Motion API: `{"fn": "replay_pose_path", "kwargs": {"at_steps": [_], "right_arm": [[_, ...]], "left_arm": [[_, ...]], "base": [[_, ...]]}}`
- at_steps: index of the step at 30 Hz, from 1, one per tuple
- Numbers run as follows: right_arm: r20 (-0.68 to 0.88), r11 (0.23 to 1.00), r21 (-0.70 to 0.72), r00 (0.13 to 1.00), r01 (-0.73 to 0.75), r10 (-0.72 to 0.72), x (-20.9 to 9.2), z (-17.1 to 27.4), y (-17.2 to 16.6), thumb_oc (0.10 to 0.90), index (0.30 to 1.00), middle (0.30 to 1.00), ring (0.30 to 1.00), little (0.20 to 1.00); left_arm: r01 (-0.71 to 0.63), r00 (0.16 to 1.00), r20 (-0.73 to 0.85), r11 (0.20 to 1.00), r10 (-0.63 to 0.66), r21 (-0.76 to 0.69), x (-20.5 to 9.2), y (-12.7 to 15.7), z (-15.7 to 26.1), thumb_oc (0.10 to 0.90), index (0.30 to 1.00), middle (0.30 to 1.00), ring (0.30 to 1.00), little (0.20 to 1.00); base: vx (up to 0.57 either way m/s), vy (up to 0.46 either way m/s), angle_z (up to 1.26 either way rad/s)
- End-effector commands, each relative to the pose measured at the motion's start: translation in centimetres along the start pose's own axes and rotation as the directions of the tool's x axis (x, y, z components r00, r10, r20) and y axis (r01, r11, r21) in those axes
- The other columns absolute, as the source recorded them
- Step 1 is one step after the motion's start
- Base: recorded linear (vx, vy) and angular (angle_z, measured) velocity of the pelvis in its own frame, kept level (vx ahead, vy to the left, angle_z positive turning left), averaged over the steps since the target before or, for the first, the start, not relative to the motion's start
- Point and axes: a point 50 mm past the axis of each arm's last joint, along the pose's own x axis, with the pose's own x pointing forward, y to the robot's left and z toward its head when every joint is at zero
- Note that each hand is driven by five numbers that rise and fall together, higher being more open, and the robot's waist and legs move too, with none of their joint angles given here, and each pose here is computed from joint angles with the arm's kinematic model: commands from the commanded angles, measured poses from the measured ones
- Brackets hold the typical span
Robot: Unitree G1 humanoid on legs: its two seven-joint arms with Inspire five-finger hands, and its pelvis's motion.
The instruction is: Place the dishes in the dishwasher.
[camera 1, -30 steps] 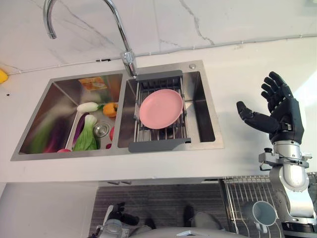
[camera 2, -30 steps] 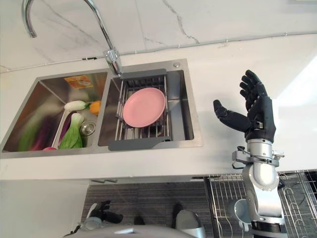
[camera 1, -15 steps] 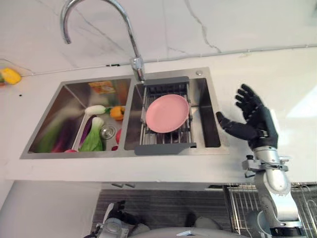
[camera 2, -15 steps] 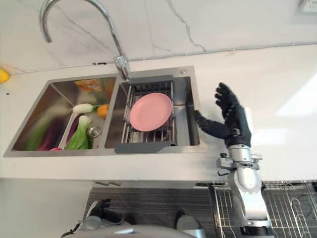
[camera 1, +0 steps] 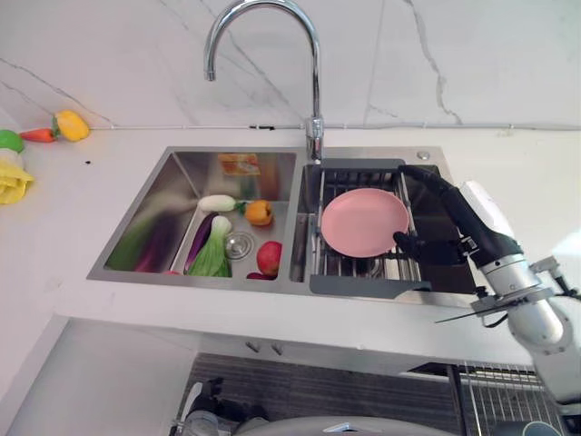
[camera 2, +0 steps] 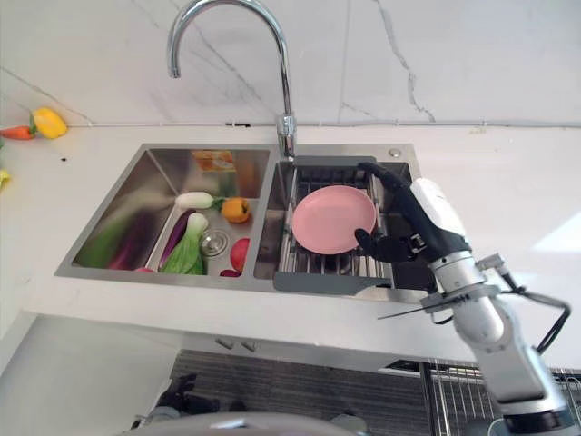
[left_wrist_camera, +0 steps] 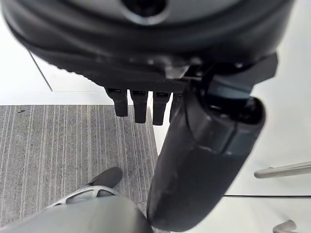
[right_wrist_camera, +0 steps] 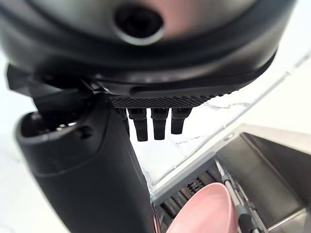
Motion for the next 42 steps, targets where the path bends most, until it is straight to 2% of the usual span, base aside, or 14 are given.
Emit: {"fn": "replay_pose_path", "kwargs": {"at_steps": [1,2,12,22,33,34,36,37,38,42], "right_arm": [[0.241,0.980,-0.161,0.967,0.121,-0.080,0.6,4.4,-3.6,0.800,0.900,0.900,0.900,0.900],[0.236,0.970,-0.235,0.972,0.059,-0.002,0.7,4.4,-3.7,0.800,0.900,0.900,0.900,0.900],[0.192,0.915,-0.399,0.971,-0.056,0.143,1.6,3.7,-3.6,0.800,0.900,0.900,0.900,0.900],[0.104,0.900,-0.422,0.981,-0.104,0.162,2.9,1.5,-1.7,0.800,0.900,0.900,0.900,0.900],[0.042,0.873,-0.480,0.992,-0.082,0.116,4.1,-0.5,0.4,0.800,0.900,0.900,0.900,0.900],[0.043,0.857,-0.511,0.994,-0.063,0.098,4.1,-0.6,0.4,0.707,0.761,0.761,0.761,0.761],[0.036,0.835,-0.547,0.996,-0.047,0.080,4.1,-1.1,0.7,0.449,0.373,0.373,0.373,0.373],[0.036,0.835,-0.547,0.996,-0.047,0.080,4.1,-1.1,0.7,0.449,0.373,0.373,0.373,0.373],[0.032,0.829,-0.558,0.998,-0.030,0.058,4.1,-1.3,1.0,0.400,0.300,0.300,0.300,0.300],[0.039,0.796,-0.604,0.999,0.025,-0.002,3.8,-1.6,1.4,0.400,0.300,0.300,0.300,0.300]], "left_arm": [[-0.016,1.000,-0.022,0.996,0.018,0.088,0.2,1.0,-1.0,0.800,0.900,0.900,0.900,0.900],[-0.012,1.000,-0.023,0.996,0.014,0.085,0.2,1.1,-1.0,0.800,0.900,0.900,0.900,0.900],[0.007,1.000,-0.027,0.996,-0.005,0.084,0.2,1.1,-1.0,0.800,0.900,0.900,0.900,0.900],[0.011,0.999,-0.048,0.996,-0.006,0.087,0.2,1.1,-1.4,0.800,0.900,0.900,0.900,0.900],[0.005,0.997,-0.080,0.996,0.003,0.092,0.0,1.1,-2.1,0.800,0.900,0.900,0.900,0.900],[0.003,0.996,-0.084,0.996,0.005,0.088,0.0,1.1,-2.2,0.800,0.900,0.900,0.900,0.900],[0.000,0.997,-0.080,0.996,0.007,0.089,0.0,1.0,-2.2,0.800,0.900,0.900,0.900,0.900],[0.000,0.997,-0.080,0.996,0.007,0.089,0.0,1.0,-2.2,0.800,0.900,0.900,0.900,0.900],[-0.002,0.997,-0.079,0.996,0.009,0.090,0.0,1.0,-2.1,0.800,0.900,0.900,0.900,0.900],[-0.012,0.997,-0.071,0.996,0.019,0.092,0.0,0.9,-1.8,0.800,0.900,0.900,0.900,0.900]], "base": [[0.00,0.000,0.00],[0.00,0.000,0.00],[0.00,0.000,0.00],[0.00,0.002,0.01],[0.00,0.004,0.10],[0.00,0.005,0.06],[-0.01,0.004,0.11],[-0.01,0.002,0.09],[-0.01,-0.002,0.06],[-0.01,-0.004,0.06]]}}
